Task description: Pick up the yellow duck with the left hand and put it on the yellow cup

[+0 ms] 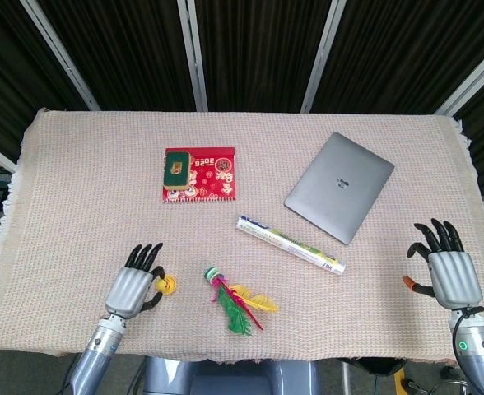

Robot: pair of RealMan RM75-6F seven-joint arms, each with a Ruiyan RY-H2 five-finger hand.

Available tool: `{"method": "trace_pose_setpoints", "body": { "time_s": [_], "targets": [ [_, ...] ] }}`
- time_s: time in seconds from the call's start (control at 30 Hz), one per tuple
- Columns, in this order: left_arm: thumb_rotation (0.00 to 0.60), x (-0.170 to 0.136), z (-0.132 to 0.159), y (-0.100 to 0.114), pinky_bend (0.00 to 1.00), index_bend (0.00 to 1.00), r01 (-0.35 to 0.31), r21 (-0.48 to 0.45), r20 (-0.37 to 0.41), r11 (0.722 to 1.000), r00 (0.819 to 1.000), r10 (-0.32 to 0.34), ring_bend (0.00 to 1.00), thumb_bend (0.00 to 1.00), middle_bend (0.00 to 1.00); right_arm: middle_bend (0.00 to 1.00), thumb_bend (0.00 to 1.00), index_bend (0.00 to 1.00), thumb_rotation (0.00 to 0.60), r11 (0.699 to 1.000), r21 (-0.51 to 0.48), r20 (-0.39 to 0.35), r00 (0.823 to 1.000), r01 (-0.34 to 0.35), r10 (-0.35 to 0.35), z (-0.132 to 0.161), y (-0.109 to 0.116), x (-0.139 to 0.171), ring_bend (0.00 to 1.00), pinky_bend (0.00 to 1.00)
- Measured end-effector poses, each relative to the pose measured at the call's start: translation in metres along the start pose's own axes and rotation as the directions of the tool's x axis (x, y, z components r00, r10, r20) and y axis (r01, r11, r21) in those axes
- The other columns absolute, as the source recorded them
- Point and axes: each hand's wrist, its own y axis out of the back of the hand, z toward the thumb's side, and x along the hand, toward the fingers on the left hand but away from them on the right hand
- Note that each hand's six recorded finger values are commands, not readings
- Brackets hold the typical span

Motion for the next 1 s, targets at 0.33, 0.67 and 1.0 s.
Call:
{"method": "trace_pose_setpoints", "body": {
  "time_s": [0.33,0.67,1.0],
  "targets": [
    [0.6,0.0055,-0.0002,-0.0017,0.0,0.54,-0.002,0.017,0.004,1.0,1.0,0.002,0.0,0.35,0.0,0.14,0.0,0.49,0.6,1.0,-0.005,-0.003,1.0,0.0,0.0,0.0004,0.0001,0.0002,0.0,0.0],
    [0.6,0.0085,0.0019,-0.0015,0.0,0.45,-0.017,0.022,0.02,1.0,1.0,0.017,0.0,0.27,0.0,0.14,0.0,0.49,0.6,1.0,-0.009,-0.004,1.0,0.002,-0.002,0.0004,0.0002,0.0004,0.0,0.0],
    [0.6,0.0076,0.0038,-0.0018,0.0,0.44,-0.02,0.016,0.032,1.0,0.999,0.02,0.0,0.23,0.0,0.13,0.0,0.49,0.6,1.0,-0.011,-0.005,1.0,0.004,-0.004,0.0006,0.0005,0.0003,0.0,0.0]
  ]
}}
